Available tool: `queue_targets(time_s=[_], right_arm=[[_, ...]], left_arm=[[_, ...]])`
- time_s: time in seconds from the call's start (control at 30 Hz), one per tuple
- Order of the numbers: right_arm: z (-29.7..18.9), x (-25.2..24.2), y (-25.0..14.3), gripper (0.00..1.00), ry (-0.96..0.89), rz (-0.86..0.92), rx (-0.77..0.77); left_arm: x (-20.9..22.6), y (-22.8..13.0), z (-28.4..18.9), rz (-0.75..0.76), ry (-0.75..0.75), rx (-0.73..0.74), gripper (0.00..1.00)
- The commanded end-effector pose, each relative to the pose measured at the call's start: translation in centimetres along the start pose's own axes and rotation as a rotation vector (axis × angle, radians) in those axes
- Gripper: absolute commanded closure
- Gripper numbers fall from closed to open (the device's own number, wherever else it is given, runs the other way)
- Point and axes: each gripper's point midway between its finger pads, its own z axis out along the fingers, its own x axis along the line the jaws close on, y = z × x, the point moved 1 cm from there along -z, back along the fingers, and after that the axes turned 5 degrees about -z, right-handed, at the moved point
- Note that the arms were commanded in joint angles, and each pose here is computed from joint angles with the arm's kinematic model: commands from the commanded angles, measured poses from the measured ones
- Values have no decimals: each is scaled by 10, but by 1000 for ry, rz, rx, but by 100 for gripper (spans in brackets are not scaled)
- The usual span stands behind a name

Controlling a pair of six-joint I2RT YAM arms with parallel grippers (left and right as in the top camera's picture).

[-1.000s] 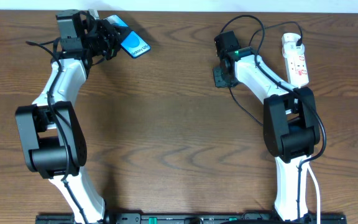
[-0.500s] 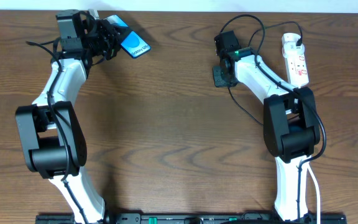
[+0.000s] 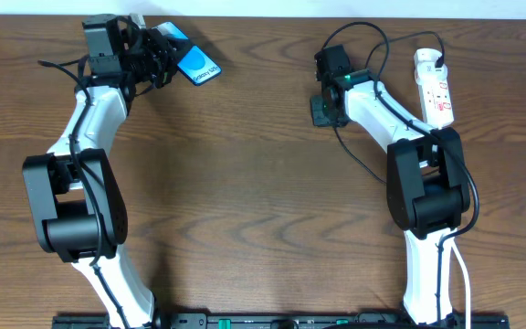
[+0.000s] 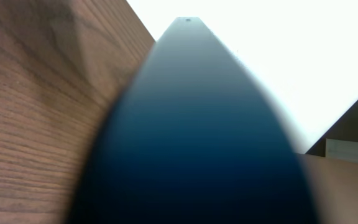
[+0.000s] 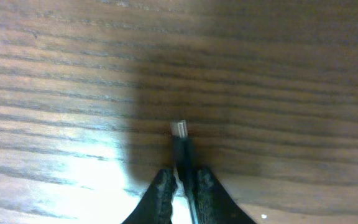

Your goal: Plug charger to phone and switch on socket

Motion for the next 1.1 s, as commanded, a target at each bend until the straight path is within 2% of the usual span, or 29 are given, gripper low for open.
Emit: queue_targets(time_s=[0.0,0.17,0.57,1.07], right_arm=[[27,4,-33,92,8,-7,107],[27,4,-33,99,8,-7,107],[27,5,-33,99,15,-2,108],[16,46,-18,99,273,-7,73]], left_arm=[[-13,1,-3,44,-26,0,93],[-13,1,-3,44,-26,0,93],[-13,1,-3,44,-26,0,93],[-13,1,-3,44,-26,0,93]])
